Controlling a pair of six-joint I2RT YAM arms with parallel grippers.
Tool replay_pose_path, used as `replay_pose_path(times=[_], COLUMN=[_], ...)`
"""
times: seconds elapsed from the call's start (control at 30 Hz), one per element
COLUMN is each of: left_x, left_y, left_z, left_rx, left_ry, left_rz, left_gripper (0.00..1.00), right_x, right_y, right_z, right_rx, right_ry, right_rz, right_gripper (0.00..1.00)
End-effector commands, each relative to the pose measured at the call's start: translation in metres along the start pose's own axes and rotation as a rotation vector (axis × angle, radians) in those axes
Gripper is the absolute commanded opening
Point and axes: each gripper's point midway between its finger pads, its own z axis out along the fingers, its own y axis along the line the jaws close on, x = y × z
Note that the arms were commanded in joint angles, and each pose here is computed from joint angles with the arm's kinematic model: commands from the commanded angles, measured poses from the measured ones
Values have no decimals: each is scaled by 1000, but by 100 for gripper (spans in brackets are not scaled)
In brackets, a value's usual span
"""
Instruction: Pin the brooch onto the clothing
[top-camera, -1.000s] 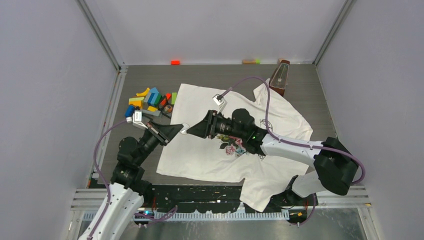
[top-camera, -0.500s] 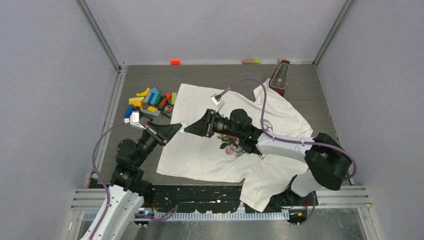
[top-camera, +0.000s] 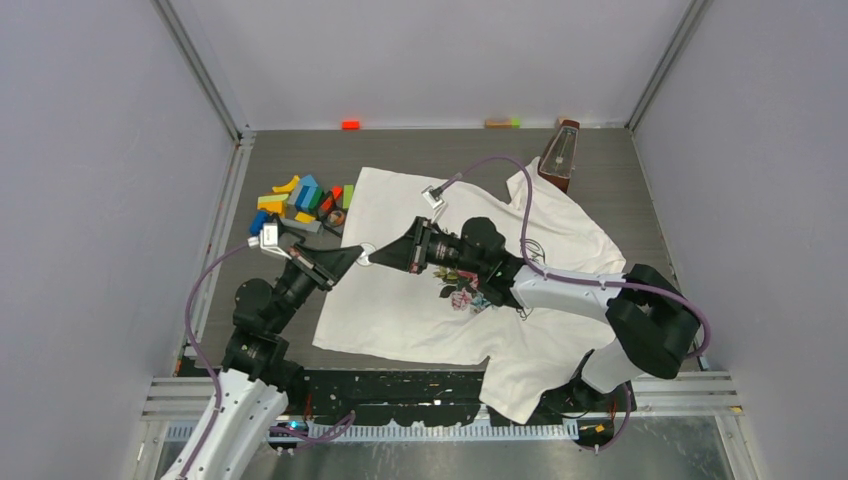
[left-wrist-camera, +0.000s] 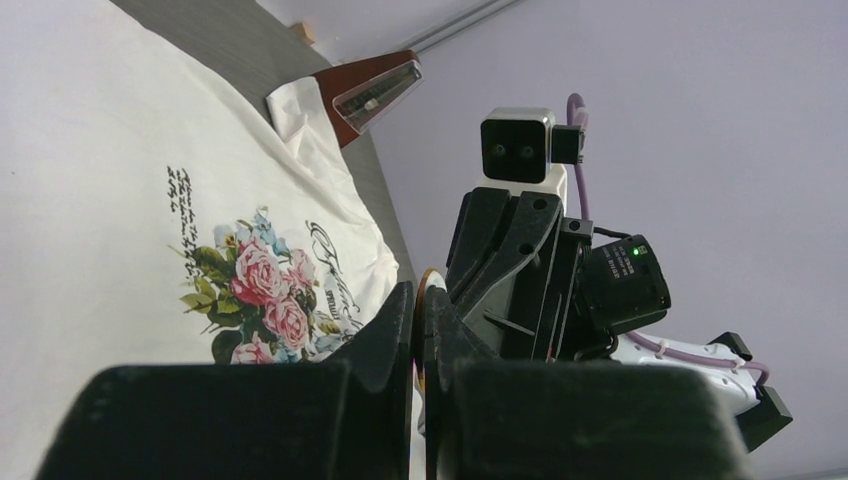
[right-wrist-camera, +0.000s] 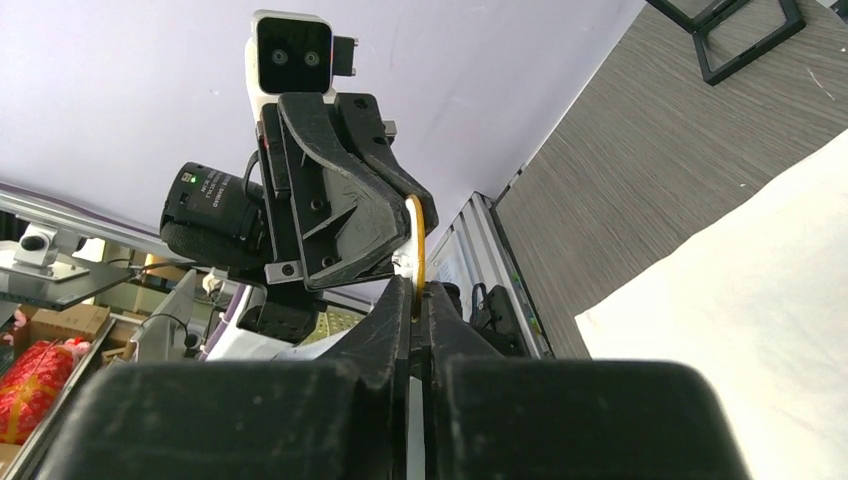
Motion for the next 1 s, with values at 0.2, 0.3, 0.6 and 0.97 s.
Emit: replay_pose_path(times=[0.2,0.3,0.6,0.97], left_x=[24,31,68,111], left_y=[-1,-3,-11,-38], left_z=[-3,-7,-6,-11], left_rx=[-29,-59,105,359], left_ry=[204,315,733,977], left_rz=[119,236,363,267], left_gripper=[77,92,97,88], right_x=[-36,-37,22,56], right_y=[6,-25,-28,25], right_z=[-28,-56,-126,-136], right_rx=[98,307,314,5], right_ry=[-13,108,596,801], right_rz=[-209,-254,-218,-120], right_gripper=[1,1,1,1])
